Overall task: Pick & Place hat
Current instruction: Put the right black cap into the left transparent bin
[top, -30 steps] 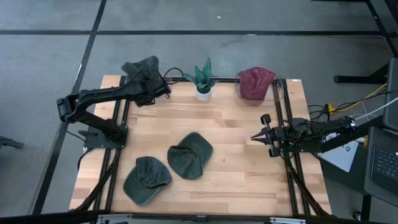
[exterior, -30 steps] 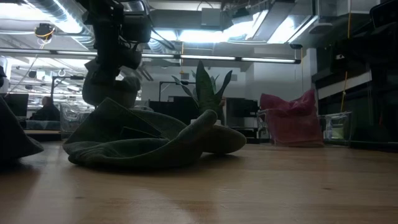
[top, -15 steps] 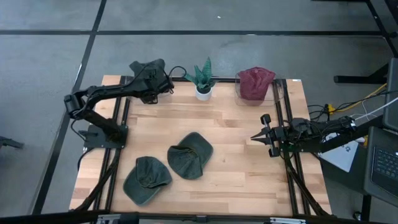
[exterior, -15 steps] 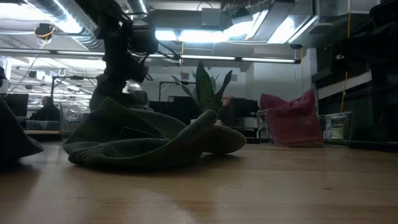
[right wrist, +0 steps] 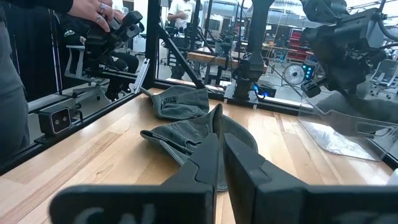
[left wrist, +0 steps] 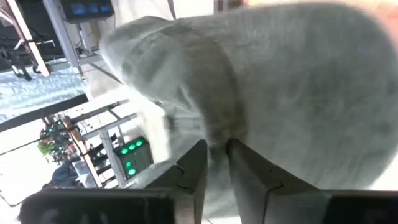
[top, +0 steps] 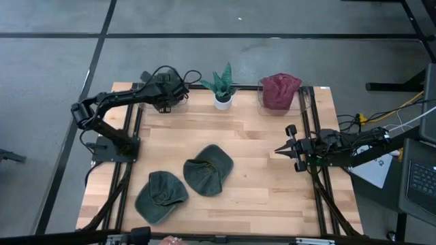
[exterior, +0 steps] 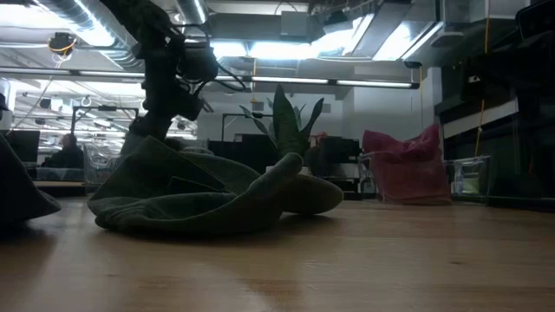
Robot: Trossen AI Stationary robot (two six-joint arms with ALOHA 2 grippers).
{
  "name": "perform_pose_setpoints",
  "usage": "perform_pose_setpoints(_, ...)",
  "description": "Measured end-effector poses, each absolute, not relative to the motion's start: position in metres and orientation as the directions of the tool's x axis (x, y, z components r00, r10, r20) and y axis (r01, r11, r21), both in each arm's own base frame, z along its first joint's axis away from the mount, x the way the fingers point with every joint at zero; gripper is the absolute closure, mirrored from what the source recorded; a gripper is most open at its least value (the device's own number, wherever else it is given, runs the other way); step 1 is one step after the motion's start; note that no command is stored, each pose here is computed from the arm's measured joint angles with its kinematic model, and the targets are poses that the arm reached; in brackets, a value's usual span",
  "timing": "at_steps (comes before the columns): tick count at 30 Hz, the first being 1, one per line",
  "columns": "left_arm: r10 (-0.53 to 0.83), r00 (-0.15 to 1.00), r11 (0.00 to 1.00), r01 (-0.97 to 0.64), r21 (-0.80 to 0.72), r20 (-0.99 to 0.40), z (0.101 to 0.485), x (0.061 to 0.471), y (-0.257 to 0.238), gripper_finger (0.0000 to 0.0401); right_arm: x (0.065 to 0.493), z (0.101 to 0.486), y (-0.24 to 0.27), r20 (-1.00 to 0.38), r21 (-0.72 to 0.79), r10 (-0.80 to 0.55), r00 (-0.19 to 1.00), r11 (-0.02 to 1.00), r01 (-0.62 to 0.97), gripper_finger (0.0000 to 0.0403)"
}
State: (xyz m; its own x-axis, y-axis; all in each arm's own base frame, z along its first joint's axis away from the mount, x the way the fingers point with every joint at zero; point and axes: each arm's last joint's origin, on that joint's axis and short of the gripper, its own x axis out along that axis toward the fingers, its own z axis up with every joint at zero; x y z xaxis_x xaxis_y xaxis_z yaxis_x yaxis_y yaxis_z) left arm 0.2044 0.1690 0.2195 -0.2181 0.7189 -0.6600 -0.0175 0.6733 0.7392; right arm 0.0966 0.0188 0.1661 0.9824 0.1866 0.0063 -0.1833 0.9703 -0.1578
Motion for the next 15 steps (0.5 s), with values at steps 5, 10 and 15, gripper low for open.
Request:
perform_pose_setpoints(5, 0.718, -0.219, 0.674, -0.016, 0.739, -0.660, 0.2195, 0.2042, 0.1689, 0.0302, 0.0966, 0.1661, 0.0188, 0.006, -0.158, 0.186, 0.983, 0.970, -0.183, 0.0377)
perform_pose_setpoints(10, 0.718, -0.219, 0.674, -0.016, 0.738, -0.660, 0.2195, 0.2042, 0.1688, 0.0273, 0.0966, 0.1661, 0.0187, 0.006, -0.158, 0.186, 0.983, 0.970, -0.183, 0.0377)
perform_pose_setpoints(15, 0.722, -0.212, 0.670, -0.027, 0.742, -0.659, 0.2215, 0.2041, 0.1675, 0.0263, 0.0966, 0.1661, 0.0188, 0.006, -0.158, 0.186, 0.983, 0.970, -0.183, 0.0377)
